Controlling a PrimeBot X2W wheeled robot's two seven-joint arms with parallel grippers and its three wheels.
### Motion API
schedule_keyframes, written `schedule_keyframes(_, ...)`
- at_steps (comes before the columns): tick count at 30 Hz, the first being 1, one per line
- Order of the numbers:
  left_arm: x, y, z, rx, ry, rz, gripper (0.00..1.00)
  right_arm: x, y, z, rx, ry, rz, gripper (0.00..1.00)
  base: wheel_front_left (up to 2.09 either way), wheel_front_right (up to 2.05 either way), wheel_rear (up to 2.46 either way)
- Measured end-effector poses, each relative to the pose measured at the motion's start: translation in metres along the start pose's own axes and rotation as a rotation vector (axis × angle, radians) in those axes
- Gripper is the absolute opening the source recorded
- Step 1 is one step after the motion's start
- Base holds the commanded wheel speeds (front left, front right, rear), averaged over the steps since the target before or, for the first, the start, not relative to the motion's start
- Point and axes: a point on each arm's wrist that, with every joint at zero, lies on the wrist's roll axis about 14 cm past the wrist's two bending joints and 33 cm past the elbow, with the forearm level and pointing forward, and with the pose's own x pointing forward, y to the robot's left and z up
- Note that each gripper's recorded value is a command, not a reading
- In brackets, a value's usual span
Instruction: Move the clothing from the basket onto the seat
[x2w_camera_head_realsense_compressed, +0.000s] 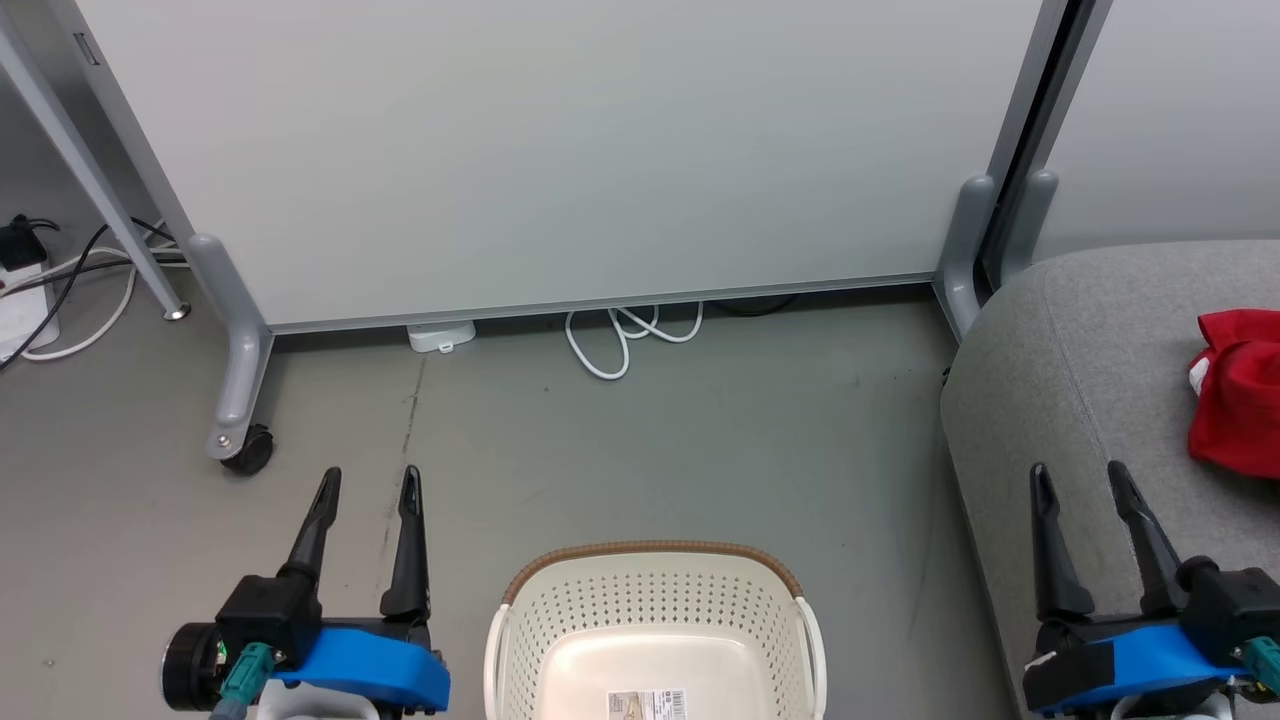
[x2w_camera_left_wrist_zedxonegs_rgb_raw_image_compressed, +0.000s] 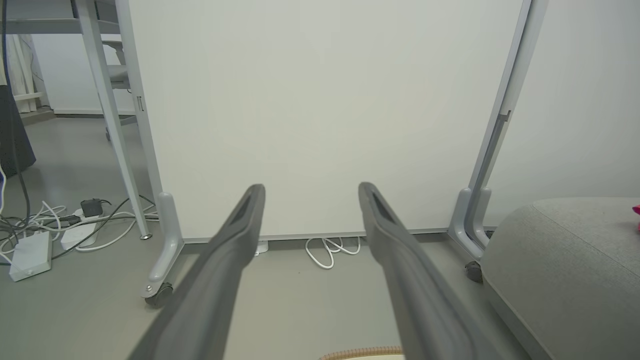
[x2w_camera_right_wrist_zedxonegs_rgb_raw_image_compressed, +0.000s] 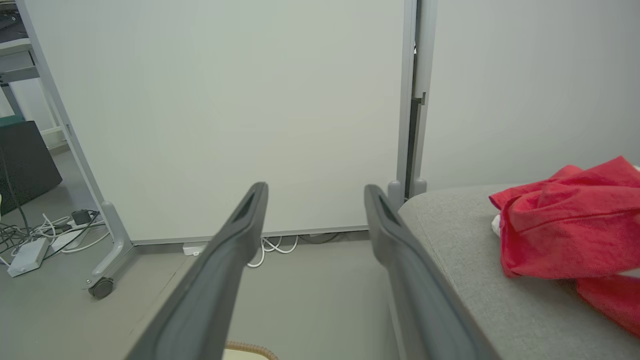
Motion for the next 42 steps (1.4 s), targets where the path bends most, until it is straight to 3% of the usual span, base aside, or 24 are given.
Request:
schedule_keyframes(1,0.0,-0.001,0.0,0.001,0.0,-0.002,0.0,0.0,0.0,0.0,0.0,0.0,0.0,0.0,0.0,0.0,0.0)
schedule_keyframes(7,-0.016,0.002,-0.029,-0.02,0.093,0.014,0.0,-0.01,-0.001,-0.024,0.019,0.082,-0.014,0.0,0.0,0.0,0.0)
schedule_keyframes(42,-0.007,0.025,-0.026,-0.596,0.092,0.16,0.0,-0.011,-0.019,-0.032,0.611,0.122,-0.159,0.0,0.0,0.0,0.0)
